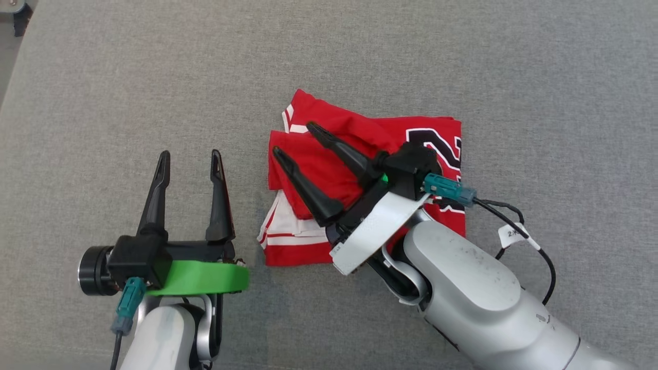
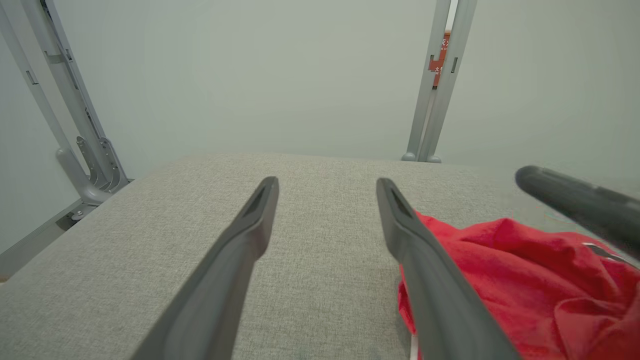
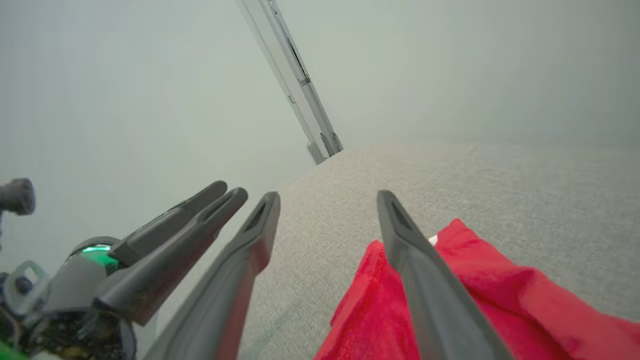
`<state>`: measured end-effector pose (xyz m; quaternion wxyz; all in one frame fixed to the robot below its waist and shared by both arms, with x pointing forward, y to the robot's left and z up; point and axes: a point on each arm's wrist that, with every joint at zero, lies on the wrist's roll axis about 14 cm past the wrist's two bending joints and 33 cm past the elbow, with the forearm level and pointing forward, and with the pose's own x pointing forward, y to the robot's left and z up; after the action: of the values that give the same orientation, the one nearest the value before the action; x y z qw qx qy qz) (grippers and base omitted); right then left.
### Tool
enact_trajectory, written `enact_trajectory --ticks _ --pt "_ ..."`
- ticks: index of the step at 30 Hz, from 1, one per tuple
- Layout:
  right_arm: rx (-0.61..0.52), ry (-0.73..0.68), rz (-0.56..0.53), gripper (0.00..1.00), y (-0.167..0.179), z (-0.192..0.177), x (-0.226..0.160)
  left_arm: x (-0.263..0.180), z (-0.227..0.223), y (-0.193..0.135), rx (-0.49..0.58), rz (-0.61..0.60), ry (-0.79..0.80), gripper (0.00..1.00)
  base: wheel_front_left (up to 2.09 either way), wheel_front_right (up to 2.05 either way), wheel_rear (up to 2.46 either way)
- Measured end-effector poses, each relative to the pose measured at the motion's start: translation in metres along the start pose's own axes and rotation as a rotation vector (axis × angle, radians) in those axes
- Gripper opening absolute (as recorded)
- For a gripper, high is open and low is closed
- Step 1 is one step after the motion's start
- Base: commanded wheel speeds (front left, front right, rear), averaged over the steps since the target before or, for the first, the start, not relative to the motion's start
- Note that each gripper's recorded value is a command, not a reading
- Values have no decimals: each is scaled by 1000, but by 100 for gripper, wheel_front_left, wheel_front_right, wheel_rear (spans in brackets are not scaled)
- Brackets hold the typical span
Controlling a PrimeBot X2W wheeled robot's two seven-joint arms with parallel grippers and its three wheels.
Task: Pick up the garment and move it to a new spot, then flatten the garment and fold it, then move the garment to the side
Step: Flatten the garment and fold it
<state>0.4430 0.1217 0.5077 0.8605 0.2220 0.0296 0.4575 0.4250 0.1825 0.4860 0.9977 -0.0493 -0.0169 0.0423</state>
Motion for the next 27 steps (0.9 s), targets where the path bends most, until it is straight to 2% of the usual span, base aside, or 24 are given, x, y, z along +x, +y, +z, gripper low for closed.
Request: enact_trajectory --ticks 3,5,12,16,20,23,27 --pt "-61 -106 -1 100 -2 36 -2 2 0 -2 5 -9 -4 100 0 0 0" --pt "-109 -170 -47 100 -17 59 -13 4 0 -4 11 -16 -6 100 0 0 0" --pt "-302 -270 -387 100 -102 112 -108 5 0 -10 19 -43 -11 100 0 0 0" --pt "-368 -226 -600 100 -135 117 -176 5 0 -15 20 -57 -12 100 0 0 0" --pt "-382 -168 -765 100 -146 111 -233 3 -2 -16 30 -69 -1 100 0 0 0" --pt "-372 -147 -825 100 -142 107 -254 2 -1 -21 27 -80 0 100 0 0 0" --pt "-362 -139 -851 100 -136 106 -264 1 2 -23 28 -89 -5 100 0 0 0"
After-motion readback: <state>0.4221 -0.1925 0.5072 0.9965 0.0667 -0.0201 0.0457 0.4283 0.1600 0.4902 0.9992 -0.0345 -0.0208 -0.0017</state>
